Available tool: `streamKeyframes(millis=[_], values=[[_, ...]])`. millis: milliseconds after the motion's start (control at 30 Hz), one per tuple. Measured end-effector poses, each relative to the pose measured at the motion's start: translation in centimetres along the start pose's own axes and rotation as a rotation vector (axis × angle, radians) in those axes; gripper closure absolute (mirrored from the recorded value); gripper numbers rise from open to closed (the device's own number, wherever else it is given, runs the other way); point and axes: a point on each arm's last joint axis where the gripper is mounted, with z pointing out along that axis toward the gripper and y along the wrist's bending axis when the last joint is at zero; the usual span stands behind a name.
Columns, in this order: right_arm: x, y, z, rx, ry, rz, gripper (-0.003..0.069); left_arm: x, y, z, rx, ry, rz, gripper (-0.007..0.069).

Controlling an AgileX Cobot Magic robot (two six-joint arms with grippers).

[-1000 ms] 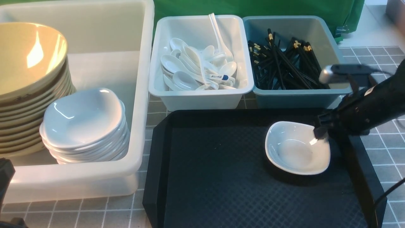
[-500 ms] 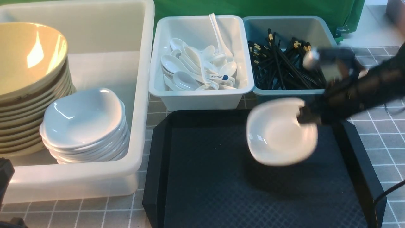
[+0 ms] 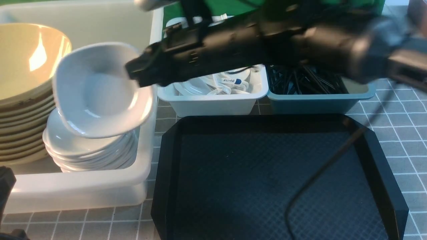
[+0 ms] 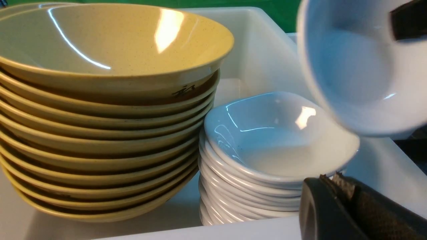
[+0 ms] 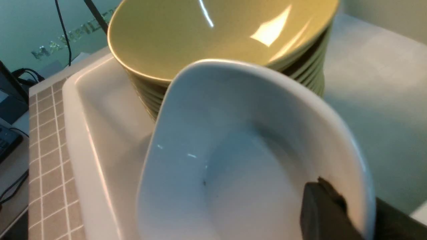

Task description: On grey table put chopsticks spoon bowls plates into blue grey white boxes.

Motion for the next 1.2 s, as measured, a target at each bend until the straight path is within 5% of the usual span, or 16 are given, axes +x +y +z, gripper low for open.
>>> streamKeyframes(millis=[233,367,467,667,733,867,1200], values=[[0.3,-1.4,2.5,-0.059,0.052,0.053,0.0271,0.1,0.0,0.0,0.002,0.007,0.001,0.0636],[-1.7,-1.6,-1.3,-0.059,0.069,0.005,0.0202,0.1,0.0,0.0,0.002,0.011,0.004,0.0636],[-4.5,-1.3,-7.6,0.015,0.085,-0.073,0.0258,0.2,0.0,0.0,0.005,0.018,0.004,0.0636],[-6.5,1.4,-20.6,0.315,0.126,-0.244,0.0554,0.2,0.0,0.0,0.005,0.018,0.005,0.0636],[-4.0,2.8,-25.3,0.466,0.11,-0.248,0.0617,0.2,0.0,0.0,0.005,0.019,0.005,0.0636],[4.4,3.9,-28.3,0.601,0.012,-0.259,0.0626,0.2,-0.1,0.0,0.006,0.021,0.005,0.0636],[21.3,3.1,-28.8,0.807,-0.293,-0.32,0.0626,0.2,-0.1,0.0,0.006,0.022,0.005,0.0636]])
